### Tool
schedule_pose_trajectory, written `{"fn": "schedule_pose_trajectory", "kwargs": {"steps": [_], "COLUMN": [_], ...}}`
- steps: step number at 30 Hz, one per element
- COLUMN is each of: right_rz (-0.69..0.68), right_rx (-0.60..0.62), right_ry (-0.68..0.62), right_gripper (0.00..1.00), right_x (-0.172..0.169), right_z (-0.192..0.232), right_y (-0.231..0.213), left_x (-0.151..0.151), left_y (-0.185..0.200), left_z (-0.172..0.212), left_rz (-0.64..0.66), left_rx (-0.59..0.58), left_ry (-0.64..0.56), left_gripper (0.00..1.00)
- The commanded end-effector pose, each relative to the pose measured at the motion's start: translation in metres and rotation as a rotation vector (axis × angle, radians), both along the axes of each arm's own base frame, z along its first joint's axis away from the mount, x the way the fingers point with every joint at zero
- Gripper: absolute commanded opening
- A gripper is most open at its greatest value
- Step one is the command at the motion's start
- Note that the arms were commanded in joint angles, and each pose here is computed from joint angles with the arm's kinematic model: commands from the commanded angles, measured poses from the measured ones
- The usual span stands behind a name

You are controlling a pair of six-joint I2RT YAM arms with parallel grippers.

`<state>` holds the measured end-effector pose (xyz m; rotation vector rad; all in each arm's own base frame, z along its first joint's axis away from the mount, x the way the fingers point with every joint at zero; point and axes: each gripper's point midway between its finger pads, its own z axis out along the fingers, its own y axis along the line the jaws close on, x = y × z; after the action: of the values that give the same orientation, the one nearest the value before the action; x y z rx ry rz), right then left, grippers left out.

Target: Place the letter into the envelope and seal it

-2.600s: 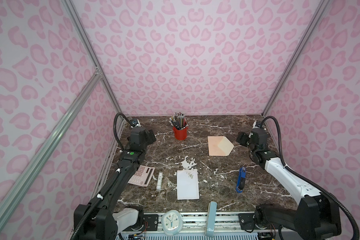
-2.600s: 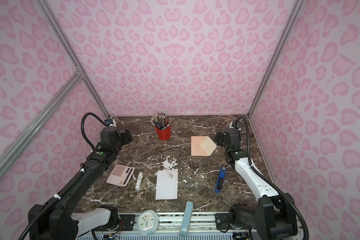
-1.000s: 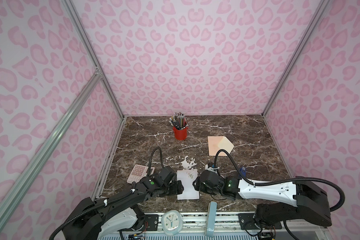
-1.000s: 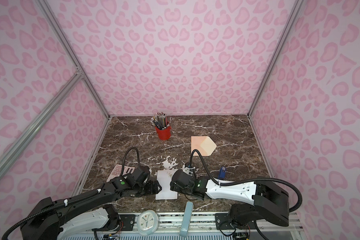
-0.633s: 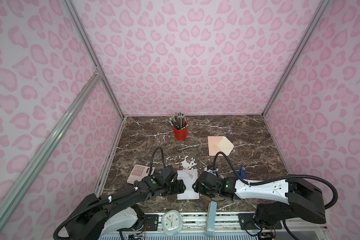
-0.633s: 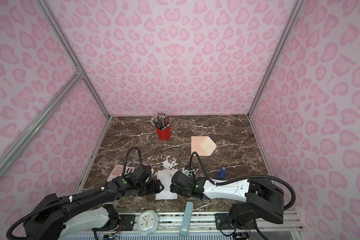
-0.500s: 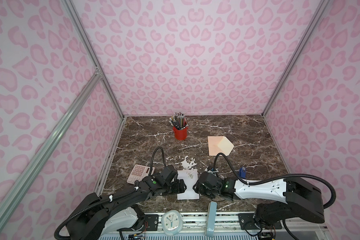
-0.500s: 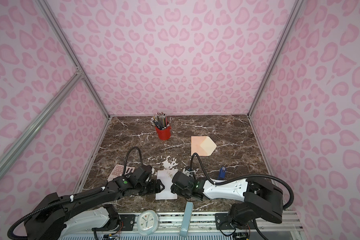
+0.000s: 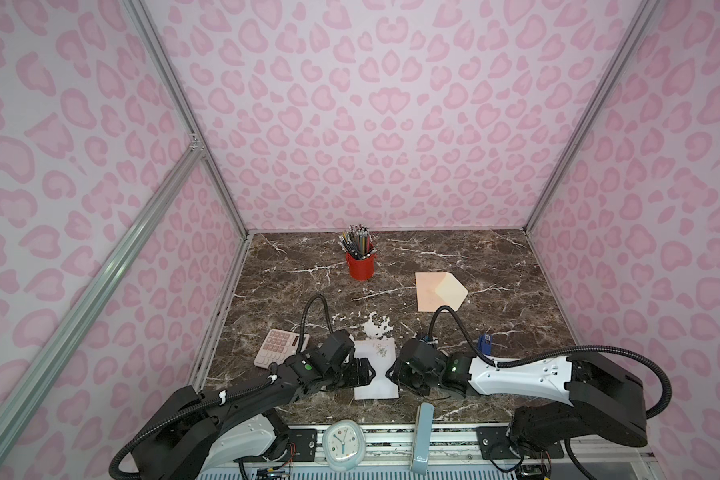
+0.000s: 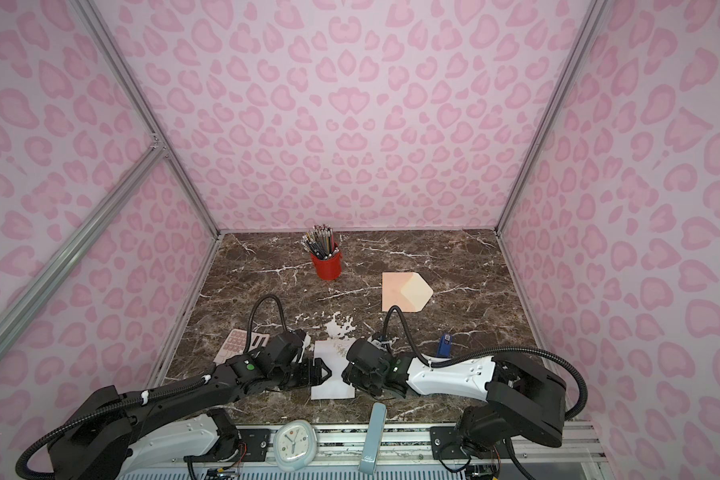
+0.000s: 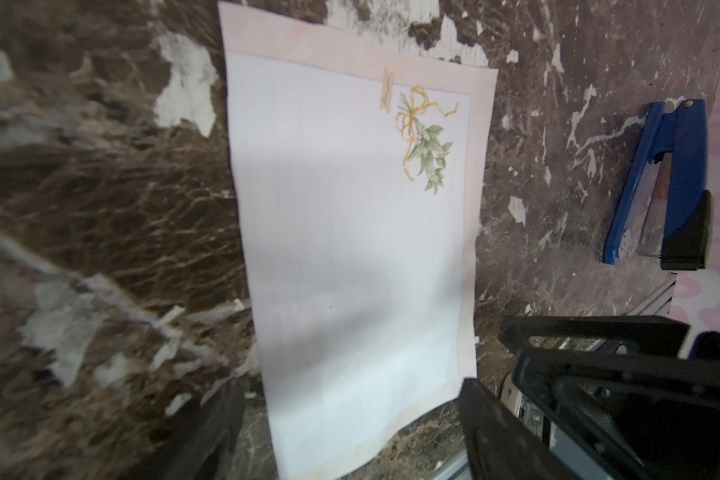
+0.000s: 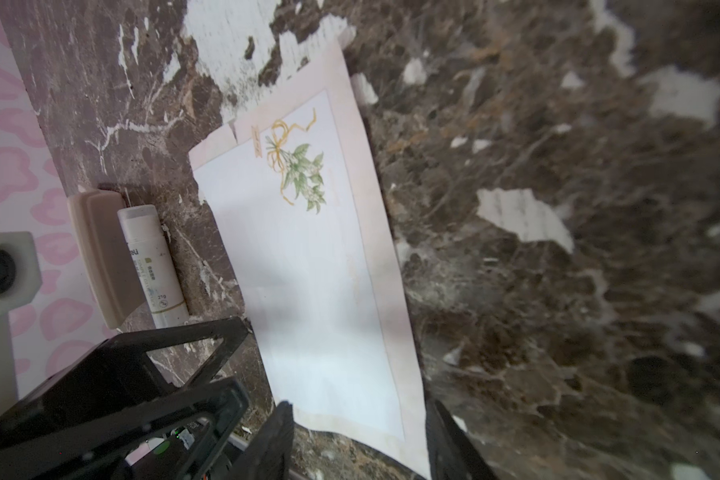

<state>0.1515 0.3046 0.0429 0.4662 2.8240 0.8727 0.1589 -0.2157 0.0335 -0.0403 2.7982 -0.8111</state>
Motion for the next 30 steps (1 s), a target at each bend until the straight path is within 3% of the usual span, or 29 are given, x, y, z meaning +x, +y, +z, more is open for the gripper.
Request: {"fn": "schedule_pose_trajectory", "kwargs": {"steps": [1, 30], "right_rz": [0.009, 0.074], "right_rx": [-0.018, -0.062], "right_ry": [0.043, 0.114], "right_gripper": [0.54, 0.52], "right_x": [-0.006, -0.002], "right_z": [-0.005, -0.014], "right_y": [-0.005, -0.035], "left_x": [-0.011, -0.008], "left_y": [0.013, -0.017], "left_z": [-0.012, -0.017], "left_rz": [0.006, -0.015], "left_rx": [0.058, -0.009], "left_ry": [0.049, 0.092], "left_gripper": [0.83, 0.82]}}
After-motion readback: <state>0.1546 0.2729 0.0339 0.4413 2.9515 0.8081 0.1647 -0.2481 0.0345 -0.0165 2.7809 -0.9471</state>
